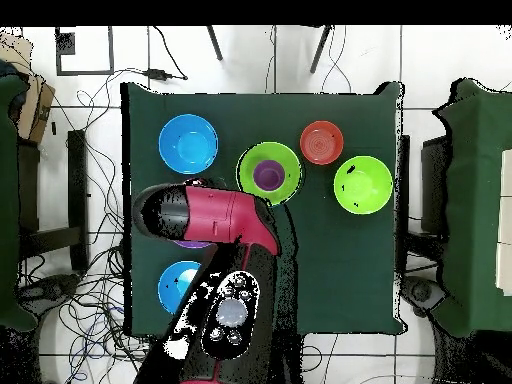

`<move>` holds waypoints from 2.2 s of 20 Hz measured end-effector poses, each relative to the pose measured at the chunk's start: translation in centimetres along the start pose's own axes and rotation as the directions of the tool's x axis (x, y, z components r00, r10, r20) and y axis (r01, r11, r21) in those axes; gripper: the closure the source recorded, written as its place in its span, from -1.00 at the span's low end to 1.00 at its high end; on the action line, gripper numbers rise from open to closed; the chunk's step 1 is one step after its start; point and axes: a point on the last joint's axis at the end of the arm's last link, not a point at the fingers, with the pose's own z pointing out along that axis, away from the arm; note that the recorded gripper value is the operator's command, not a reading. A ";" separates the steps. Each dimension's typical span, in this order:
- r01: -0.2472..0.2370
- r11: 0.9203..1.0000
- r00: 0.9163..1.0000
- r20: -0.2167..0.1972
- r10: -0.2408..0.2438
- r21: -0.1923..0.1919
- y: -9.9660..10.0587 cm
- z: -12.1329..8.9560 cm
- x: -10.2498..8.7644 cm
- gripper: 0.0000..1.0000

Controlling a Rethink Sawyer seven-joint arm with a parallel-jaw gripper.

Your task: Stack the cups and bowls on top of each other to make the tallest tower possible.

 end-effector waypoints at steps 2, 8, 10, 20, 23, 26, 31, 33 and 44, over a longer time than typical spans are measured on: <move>0.000 1.000 1.000 -0.001 0.000 0.004 -0.1 0.6 0.1 -1.00; -0.003 1.000 1.000 -0.022 0.004 0.027 -0.7 2.1 1.0 -1.00; -0.004 1.000 1.000 -0.027 0.005 0.029 -0.7 2.2 1.2 -1.00; -0.016 0.999 0.999 -0.047 0.017 0.029 0.2 1.4 5.1 -1.00; -0.021 0.999 0.998 -0.052 0.022 0.031 0.4 1.2 6.3 -1.00; -0.024 0.999 0.998 -0.055 0.025 0.028 0.6 0.9 7.0 -1.00; -0.033 0.999 0.997 -0.065 0.035 0.028 0.9 1.1 7.5 -1.00; -0.037 0.999 0.997 -0.068 0.039 0.037 0.7 1.5 7.6 -1.00; -0.045 0.997 0.997 -0.062 0.049 0.064 -1.4 4.2 8.4 -1.00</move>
